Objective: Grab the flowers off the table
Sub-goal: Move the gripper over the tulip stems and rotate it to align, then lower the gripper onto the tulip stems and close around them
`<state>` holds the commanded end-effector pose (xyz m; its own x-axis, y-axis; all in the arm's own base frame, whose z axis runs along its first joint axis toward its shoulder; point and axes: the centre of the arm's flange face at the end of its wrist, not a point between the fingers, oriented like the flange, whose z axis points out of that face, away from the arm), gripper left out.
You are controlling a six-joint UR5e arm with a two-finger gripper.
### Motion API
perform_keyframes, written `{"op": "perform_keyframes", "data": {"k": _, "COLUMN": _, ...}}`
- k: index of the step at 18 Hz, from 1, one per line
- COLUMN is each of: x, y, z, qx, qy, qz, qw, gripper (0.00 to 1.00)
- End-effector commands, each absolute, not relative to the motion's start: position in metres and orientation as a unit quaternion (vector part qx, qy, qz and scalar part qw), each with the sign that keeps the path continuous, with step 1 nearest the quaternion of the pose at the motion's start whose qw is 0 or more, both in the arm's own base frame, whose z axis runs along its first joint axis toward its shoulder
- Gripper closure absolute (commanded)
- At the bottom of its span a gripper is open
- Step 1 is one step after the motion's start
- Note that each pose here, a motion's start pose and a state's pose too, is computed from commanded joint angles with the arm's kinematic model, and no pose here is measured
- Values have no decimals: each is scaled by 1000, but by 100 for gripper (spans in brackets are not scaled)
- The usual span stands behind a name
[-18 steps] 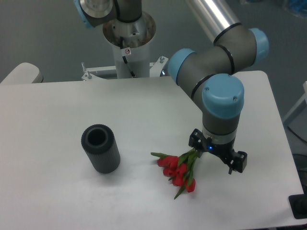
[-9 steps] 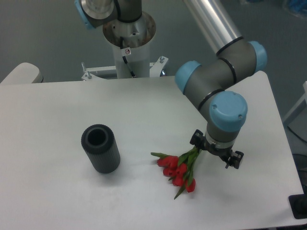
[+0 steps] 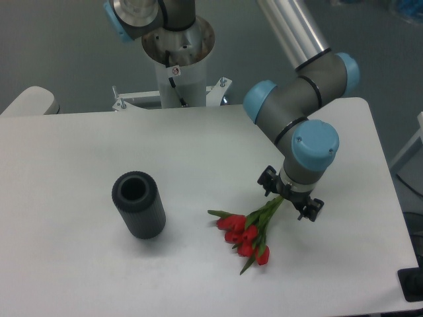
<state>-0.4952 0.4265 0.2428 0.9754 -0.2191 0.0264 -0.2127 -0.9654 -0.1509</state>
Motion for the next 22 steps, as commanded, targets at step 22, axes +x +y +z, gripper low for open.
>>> {"op": "perform_keyframes", "data": {"k": 22, "x": -451, "y": 446, "z": 192, "qx": -988, "qy": 140, "qz": 2, "qw": 62, "gripper": 0}}
